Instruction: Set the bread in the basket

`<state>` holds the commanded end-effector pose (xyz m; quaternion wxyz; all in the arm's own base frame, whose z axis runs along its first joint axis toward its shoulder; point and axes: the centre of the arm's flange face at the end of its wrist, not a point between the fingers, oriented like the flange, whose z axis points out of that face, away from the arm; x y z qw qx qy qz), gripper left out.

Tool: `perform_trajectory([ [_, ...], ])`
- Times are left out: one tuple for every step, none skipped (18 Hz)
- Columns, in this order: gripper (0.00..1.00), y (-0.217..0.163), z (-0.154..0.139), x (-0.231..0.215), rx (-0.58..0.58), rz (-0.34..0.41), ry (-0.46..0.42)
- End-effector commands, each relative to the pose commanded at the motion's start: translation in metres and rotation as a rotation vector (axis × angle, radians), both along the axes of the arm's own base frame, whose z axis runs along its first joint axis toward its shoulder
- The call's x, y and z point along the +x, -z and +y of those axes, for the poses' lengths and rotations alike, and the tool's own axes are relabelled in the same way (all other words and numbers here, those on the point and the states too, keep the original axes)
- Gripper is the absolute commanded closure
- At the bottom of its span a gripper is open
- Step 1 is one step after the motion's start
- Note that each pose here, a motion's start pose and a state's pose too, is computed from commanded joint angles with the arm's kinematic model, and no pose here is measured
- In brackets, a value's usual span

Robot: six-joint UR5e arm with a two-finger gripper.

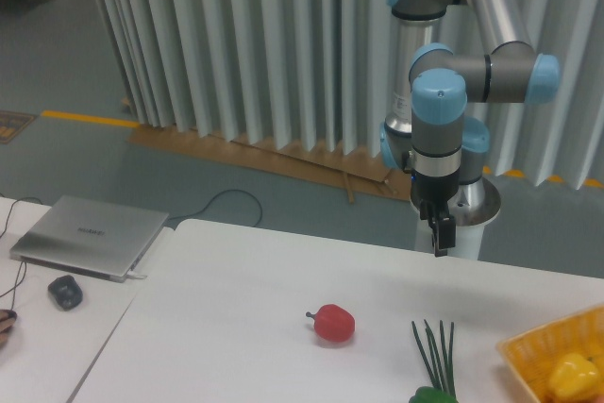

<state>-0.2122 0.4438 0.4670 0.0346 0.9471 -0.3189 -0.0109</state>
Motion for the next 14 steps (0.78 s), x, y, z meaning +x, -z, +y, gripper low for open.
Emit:
perform_trajectory([
  [0.0, 0.0007, 0.0004, -0.0003, -0.001, -0.001, 0.0],
  [0.0, 0.0014, 0.0006, -0.0007, -0.003, -0.001, 0.0],
  [0.0, 0.0022, 0.0007, -0.0016, -0.003, -0.003, -0.002],
  [0.0, 0.0007, 0.0006, -0.0026, -0.002, 0.0, -0.003],
  [0.0, 0.0007, 0.0006, -0.0026, -0.002, 0.0, -0.003],
  [0.0, 0.0007, 0.0003, -0.0033, -0.002, 0.0, -0.005],
  [0.0, -0.0001, 0.0004, -0.0034, -0.001, 0.001, -0.005],
  [0.0, -0.0008, 0.0006, -0.0034, 0.001, 0.001, -0.005],
  [0.0, -0.0001, 0.001, -0.0037, 0.0, 0.0, -0.005],
  [0.0, -0.0002, 0.0011, -0.0039, 0.001, 0.001, -0.005],
  [0.0, -0.0002, 0.0011, -0.0039, 0.001, 0.001, -0.005],
  [0.0, -0.0002, 0.0011, -0.0039, 0.001, 0.001, -0.005],
  [0.0, -0.0001, 0.001, -0.0038, 0.0, 0.0, -0.005],
  [0.0, -0.0001, 0.0009, -0.0039, -0.001, 0.001, -0.005],
])
